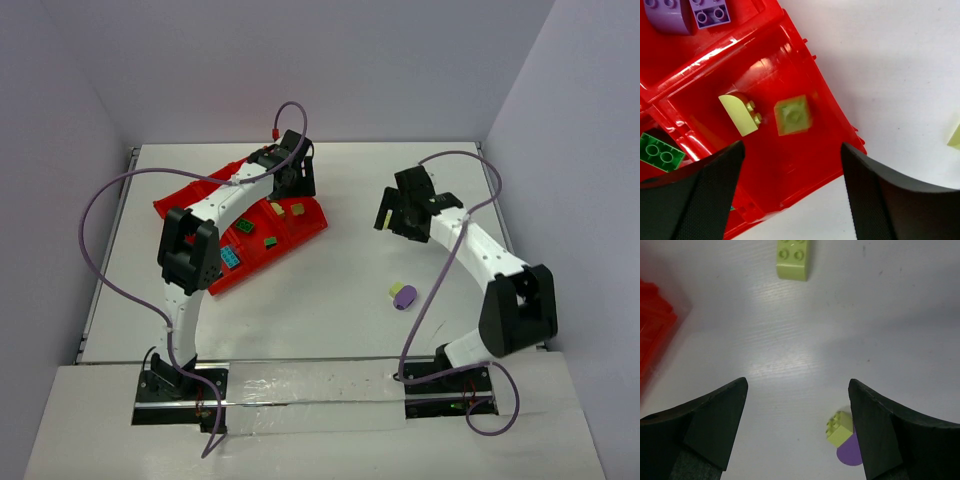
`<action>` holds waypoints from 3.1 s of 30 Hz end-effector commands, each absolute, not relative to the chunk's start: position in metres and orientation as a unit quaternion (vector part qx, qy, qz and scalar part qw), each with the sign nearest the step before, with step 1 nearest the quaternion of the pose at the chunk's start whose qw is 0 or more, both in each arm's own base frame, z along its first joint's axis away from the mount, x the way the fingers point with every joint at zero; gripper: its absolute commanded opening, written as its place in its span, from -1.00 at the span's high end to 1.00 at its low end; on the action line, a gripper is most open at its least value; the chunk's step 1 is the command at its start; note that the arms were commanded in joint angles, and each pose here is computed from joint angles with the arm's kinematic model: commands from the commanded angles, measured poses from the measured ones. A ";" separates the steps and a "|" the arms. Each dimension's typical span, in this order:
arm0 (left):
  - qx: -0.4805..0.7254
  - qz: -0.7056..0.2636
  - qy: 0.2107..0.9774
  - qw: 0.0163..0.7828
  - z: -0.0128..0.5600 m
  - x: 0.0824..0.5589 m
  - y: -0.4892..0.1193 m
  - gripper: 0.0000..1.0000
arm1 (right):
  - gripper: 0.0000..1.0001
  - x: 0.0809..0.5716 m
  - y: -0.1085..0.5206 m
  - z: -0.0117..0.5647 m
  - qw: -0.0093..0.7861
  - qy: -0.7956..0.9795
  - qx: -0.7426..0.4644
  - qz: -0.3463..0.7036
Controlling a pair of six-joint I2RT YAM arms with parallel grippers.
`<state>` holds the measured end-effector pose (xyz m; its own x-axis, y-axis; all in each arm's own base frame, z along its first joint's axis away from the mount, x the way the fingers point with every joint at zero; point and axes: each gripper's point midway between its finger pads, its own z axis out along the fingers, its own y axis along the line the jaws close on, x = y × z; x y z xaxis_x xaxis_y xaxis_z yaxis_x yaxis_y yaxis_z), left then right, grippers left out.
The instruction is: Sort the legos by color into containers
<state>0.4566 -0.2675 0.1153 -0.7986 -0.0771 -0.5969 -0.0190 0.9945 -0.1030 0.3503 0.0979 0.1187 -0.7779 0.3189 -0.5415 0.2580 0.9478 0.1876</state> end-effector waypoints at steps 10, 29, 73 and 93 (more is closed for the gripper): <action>-0.029 -0.088 0.906 0.413 0.232 0.447 -0.256 -0.75 | -0.64 0.461 0.101 0.070 0.297 0.940 0.168 -0.015; -0.042 -0.061 0.893 0.445 0.272 0.423 -0.222 -0.70 | 0.89 0.453 0.116 0.102 0.335 0.928 0.160 0.019; -0.085 -0.047 0.873 0.478 0.295 0.396 -0.175 -0.71 | -0.44 0.408 0.216 0.214 0.412 0.902 0.061 0.110; -0.064 -0.099 0.884 0.452 0.279 0.386 -0.197 -0.68 | -0.95 0.200 0.082 0.078 0.247 0.923 0.286 0.075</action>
<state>0.3828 -0.1886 0.2574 -0.6279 -0.1582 -0.7620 -0.0493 0.9852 -0.1639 0.1968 0.0655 0.0813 -0.7524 0.4539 -0.4773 0.4260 0.8880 0.1730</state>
